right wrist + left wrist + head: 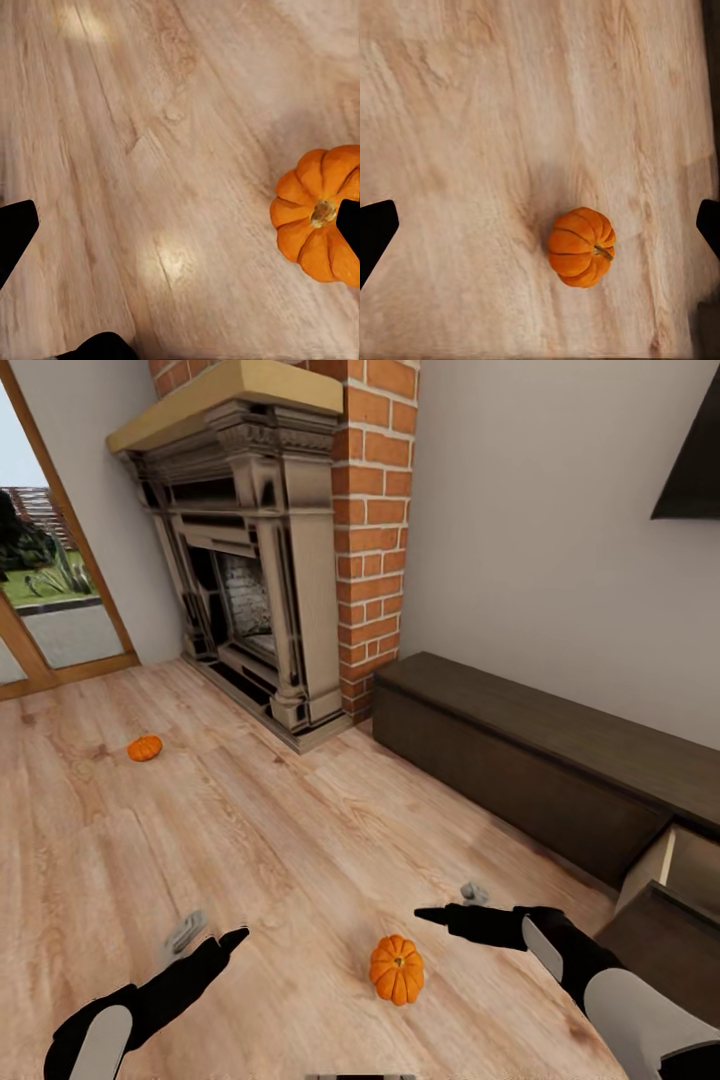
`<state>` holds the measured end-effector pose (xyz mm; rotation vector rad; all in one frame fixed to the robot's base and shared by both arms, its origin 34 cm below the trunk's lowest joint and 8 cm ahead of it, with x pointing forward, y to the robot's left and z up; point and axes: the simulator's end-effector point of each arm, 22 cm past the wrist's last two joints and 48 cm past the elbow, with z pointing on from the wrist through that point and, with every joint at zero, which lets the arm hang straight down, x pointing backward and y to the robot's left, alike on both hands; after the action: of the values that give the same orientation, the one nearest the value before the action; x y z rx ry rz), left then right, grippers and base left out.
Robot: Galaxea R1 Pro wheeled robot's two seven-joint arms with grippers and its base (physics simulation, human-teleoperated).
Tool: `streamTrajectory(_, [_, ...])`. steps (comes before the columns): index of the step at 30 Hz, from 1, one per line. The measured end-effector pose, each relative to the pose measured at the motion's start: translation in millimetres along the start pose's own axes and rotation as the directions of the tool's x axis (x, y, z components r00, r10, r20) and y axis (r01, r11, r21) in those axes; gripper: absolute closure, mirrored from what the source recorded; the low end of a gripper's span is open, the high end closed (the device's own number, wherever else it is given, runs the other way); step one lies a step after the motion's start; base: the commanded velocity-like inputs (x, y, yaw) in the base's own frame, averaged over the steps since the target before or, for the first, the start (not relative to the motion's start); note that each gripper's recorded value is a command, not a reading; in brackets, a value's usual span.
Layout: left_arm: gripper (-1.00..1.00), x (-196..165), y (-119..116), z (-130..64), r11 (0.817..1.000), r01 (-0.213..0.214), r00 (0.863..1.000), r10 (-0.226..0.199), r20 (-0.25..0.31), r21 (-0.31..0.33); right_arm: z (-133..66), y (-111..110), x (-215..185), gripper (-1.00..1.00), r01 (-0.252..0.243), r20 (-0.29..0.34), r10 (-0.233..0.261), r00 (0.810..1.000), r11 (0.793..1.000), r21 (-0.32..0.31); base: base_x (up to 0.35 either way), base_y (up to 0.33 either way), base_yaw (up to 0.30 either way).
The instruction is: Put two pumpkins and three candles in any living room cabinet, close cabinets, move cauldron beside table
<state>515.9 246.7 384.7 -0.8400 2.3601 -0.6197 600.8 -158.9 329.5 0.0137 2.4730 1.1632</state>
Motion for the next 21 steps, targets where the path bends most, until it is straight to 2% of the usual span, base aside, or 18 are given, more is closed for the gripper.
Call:
streamTrajectory(2, [-1.00,6.1,5.4,3.1,1.000,0.003,1.000,-0.003,-0.012,-0.017,4.2,-2.4,5.5,-1.00,-0.020,-0.016,0.020,1.000,1.000,0.006,0.000,0.000,0.000])
streamTrajectory(4, [-1.00,12.4,11.8,7.1,0.999,0.008,1.000,-0.009,-0.027,-0.031,6.9,-11.3,9.0,-1.00,-0.033,-0.023,0.034,0.999,0.999,0.038,0.000,0.000,0.000])
streamTrajectory(7, [-1.00,14.3,15.9,11.7,0.999,0.022,0.999,-0.023,-0.022,-0.033,8.7,-32.5,14.3,-1.00,-0.045,-0.033,0.050,0.998,0.992,0.118,0.000,0.000,0.000])
streamTrajectory(11, [-1.00,9.6,11.2,14.6,1.000,0.019,1.000,-0.020,-0.011,-0.023,5.2,-52.7,18.7,-1.00,-0.068,-0.037,0.075,0.996,0.984,0.167,0.000,0.000,0.000])
streamTrajectory(12, [-1.00,-0.4,0.4,15.6,1.000,0.011,1.000,-0.011,-0.002,0.000,3.6,-55.7,13.8,-1.00,-0.069,-0.032,0.076,0.997,0.982,0.174,0.000,0.000,0.000])
streamTrajectory(13, [-1.00,-14.2,-22.9,19.1,0.999,0.005,1.000,-0.004,-0.008,0.050,0.5,-58.0,7.9,-1.00,-0.085,-0.036,0.093,0.995,0.980,0.179,0.000,0.000,0.000])
streamTrajectory(14, [-1.00,-21.9,-36.3,21.5,0.997,0.000,1.000,0.001,-0.015,0.077,-0.1,-59.3,7.9,-1.00,-0.102,-0.046,0.112,0.993,0.978,0.181,0.000,0.000,0.000])
streamTrajectory(15, [-1.00,-34.4,-62.8,24.0,0.991,-0.008,1.000,0.012,-0.029,0.131,0.2,-57.3,9.7,-1.00,-0.143,-0.065,0.156,0.986,0.974,0.176,0.000,0.000,0.000])
streamTrajectory(16, [-1.00,-43.3,-76.5,25.7,0.988,-0.016,0.999,0.021,-0.029,0.155,1.2,-56.7,11.6,-1.00,-0.164,-0.074,0.179,0.981,0.971,0.173,0.000,0.000,0.000])
streamTrajectory(18, [-1.00,-74.0,-122.5,26.9,0.972,-0.045,0.999,0.049,-0.010,0.230,2.8,-53.0,12.2,-1.00,-0.219,-0.085,0.234,0.968,0.963,0.157,0.000,0.000,0.000])
streamTrajectory(21, [-1.00,-81.1,-138.7,32.0,0.969,-0.048,0.999,0.053,-0.013,0.242,3.1,-55.3,13.5,-1.00,-0.253,-0.091,0.268,0.959,0.956,0.150,0.000,0.000,0.000])
